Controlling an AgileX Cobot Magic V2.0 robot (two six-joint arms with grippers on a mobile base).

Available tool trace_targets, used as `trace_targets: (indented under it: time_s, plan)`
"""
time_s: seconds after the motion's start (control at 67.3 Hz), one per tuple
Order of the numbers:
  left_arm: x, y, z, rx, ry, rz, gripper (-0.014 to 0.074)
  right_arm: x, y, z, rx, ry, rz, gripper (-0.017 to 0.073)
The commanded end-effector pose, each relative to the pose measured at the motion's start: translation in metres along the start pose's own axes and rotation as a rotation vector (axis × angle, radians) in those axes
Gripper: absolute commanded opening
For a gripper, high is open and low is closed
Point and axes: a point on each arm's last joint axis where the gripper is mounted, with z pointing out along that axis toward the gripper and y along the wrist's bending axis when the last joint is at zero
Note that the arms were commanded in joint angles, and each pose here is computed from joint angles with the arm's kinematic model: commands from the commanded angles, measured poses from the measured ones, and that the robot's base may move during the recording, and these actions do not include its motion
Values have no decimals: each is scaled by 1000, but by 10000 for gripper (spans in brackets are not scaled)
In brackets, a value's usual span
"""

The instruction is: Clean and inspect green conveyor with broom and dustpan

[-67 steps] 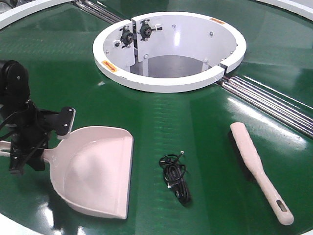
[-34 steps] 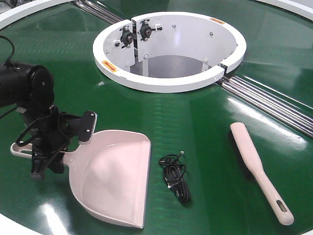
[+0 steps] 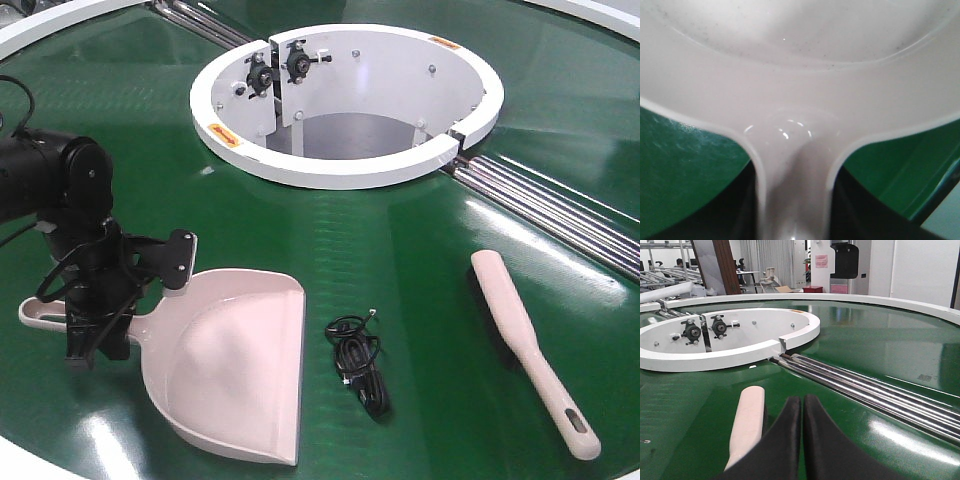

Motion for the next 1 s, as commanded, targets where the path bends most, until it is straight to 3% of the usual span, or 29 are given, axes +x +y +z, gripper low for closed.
trace_targets:
  time_s: [0.0, 0.981]
  plan:
    - [-4, -1, -22, -77, -41, -22, -8, 0, 0, -1, 4, -70, -4, -10]
    - [-4, -1, -23, -87, -47, -24, -7, 0, 0, -1, 4, -70, -4, -10]
